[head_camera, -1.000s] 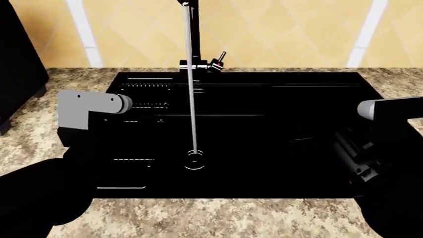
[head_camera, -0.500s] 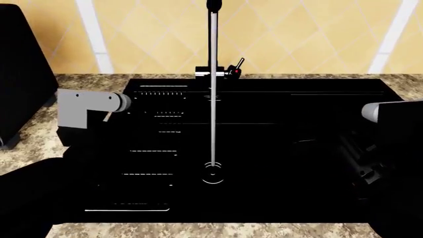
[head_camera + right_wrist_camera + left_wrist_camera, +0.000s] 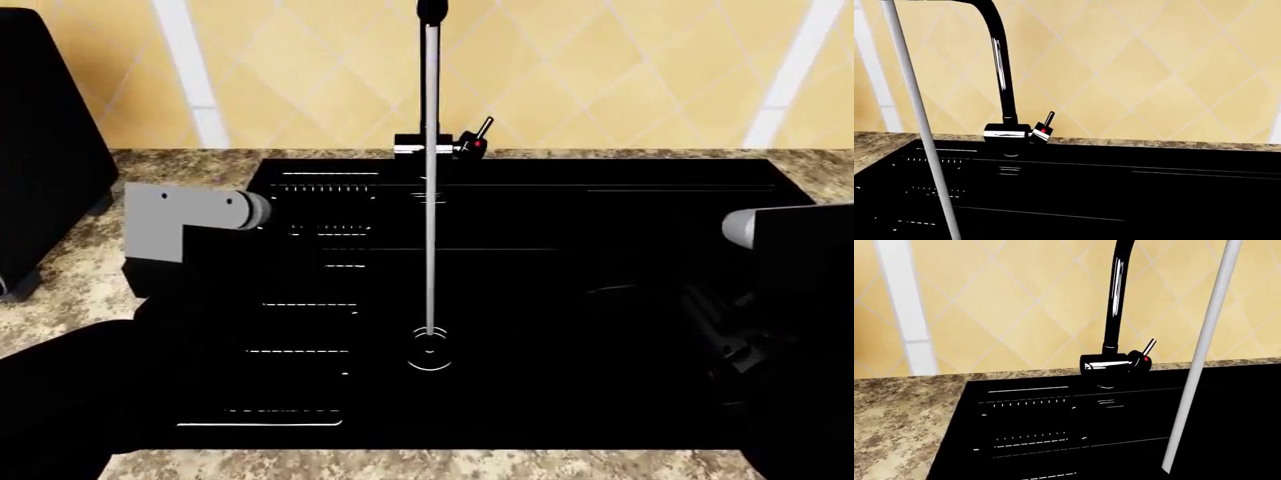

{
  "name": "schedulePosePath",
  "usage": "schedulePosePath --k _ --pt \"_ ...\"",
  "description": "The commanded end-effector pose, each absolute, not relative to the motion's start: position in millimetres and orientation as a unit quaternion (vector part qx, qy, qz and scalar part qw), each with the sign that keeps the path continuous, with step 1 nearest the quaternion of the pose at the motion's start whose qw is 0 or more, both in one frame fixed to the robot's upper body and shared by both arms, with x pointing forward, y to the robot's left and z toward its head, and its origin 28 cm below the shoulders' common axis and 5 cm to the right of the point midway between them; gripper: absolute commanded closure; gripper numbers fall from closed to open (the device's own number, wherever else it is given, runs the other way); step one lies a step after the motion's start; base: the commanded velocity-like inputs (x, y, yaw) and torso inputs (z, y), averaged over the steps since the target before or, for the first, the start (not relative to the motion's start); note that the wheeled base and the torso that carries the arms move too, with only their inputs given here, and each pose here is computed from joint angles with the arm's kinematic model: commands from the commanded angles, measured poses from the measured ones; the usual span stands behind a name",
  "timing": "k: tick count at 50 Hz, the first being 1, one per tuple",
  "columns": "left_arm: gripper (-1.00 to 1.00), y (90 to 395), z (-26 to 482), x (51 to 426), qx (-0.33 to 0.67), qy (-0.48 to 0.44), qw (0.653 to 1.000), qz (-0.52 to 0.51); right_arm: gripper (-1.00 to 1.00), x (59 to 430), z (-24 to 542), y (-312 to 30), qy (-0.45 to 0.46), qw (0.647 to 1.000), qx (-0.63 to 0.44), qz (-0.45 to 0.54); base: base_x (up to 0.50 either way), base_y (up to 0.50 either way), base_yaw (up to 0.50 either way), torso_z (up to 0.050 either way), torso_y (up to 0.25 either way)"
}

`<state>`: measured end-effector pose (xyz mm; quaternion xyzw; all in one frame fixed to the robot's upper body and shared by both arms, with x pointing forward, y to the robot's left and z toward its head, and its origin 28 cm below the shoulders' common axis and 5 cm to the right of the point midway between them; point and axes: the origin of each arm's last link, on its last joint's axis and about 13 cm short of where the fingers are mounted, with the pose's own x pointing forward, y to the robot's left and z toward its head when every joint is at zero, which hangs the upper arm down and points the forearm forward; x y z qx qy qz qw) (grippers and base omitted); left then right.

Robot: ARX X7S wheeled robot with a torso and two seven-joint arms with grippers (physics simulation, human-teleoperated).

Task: Pick the sweet potatos and broccolis from the sink and place them in one bowl. Place the broccoli in the other bowl. Then turn off the sink faucet.

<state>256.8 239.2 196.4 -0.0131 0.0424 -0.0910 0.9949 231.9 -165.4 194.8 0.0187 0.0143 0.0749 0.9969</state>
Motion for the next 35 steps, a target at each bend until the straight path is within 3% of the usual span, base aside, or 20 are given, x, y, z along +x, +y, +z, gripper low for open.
schedulePosePath --k 1,19,35 --pt "-1.00 239 198 257 -0.015 0.041 0.995 -0.092 -1.00 232 195 -163 0.028 0.996 0.015 0.082 0.00 0.00 0.00 0.000 0.000" --pt "-1.00 245 201 271 -0.013 0.024 0.996 -0.079 -1.00 238 204 -162 0.010 0.997 -0.002 0.080 0.00 0.00 0.00 0.000 0.000" --pt "-1.00 239 210 356 0.016 0.012 0.994 -0.111 -1.00 352 233 -170 0.004 0.997 0.004 0.073 0.00 0.00 0.00 0.000 0.000"
